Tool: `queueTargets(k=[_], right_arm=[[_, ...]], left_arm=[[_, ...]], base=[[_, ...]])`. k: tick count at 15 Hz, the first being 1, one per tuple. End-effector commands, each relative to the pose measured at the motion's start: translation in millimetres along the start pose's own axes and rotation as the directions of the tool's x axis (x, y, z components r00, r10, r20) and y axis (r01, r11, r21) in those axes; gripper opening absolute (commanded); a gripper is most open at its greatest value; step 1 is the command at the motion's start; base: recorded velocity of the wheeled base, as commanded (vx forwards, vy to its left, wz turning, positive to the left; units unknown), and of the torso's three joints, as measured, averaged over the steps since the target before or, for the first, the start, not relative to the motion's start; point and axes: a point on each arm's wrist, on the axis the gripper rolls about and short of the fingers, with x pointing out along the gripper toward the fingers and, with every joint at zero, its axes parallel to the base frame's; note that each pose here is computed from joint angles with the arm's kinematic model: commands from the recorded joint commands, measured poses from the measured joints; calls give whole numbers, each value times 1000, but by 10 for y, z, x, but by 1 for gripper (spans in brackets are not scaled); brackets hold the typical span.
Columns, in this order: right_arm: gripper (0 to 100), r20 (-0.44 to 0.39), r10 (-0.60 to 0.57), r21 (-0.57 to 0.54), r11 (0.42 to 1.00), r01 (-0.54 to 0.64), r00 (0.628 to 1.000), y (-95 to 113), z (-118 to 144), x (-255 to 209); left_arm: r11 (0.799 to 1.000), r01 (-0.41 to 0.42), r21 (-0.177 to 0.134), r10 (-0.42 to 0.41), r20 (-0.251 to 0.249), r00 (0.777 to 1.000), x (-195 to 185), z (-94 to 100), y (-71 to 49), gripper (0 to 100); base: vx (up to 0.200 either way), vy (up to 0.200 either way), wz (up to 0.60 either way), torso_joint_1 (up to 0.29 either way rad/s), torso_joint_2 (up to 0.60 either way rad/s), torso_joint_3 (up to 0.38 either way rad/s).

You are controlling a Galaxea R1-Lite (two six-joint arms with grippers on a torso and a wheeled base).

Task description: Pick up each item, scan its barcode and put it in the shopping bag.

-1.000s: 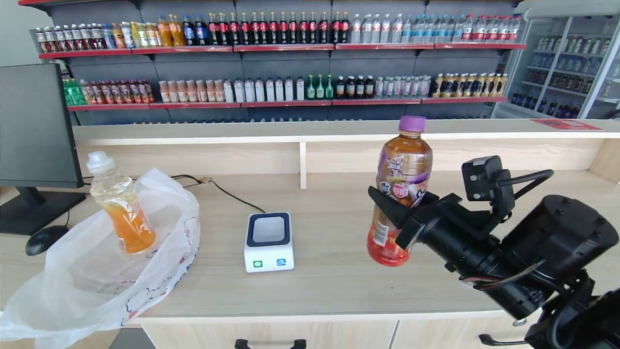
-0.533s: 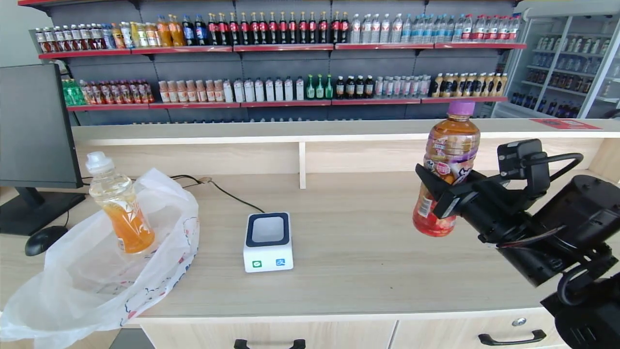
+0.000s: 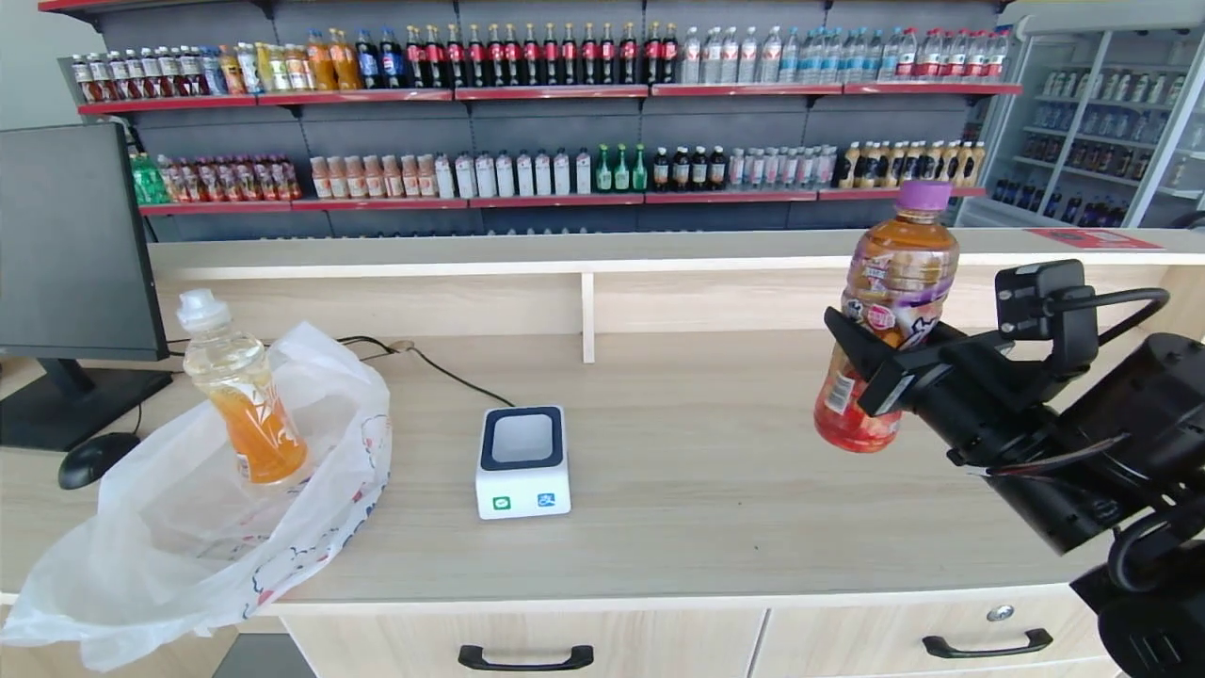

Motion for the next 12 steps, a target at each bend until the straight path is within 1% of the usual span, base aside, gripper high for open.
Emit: queueTargets(k=[1, 5, 12], right_arm=[[0, 20, -4, -1, 1000, 4, 1000, -16, 67, -31], [0, 35, -15, -5, 1000, 15, 999, -47, 101, -20], [0, 26, -13, -6, 1000, 13, 1000, -42, 85, -36]], left_arm=[[1000, -1, -1, 1, 1, 1000, 0, 1, 0, 100], [1000, 2, -1, -2, 1, 1000, 0, 1, 0, 100], [1000, -1, -7, 1, 1, 1000, 0, 1, 0, 100]], base=[[0, 200, 0, -2, 7, 7], [0, 200, 0, 6, 4, 5], [0, 200, 0, 3, 3, 2]])
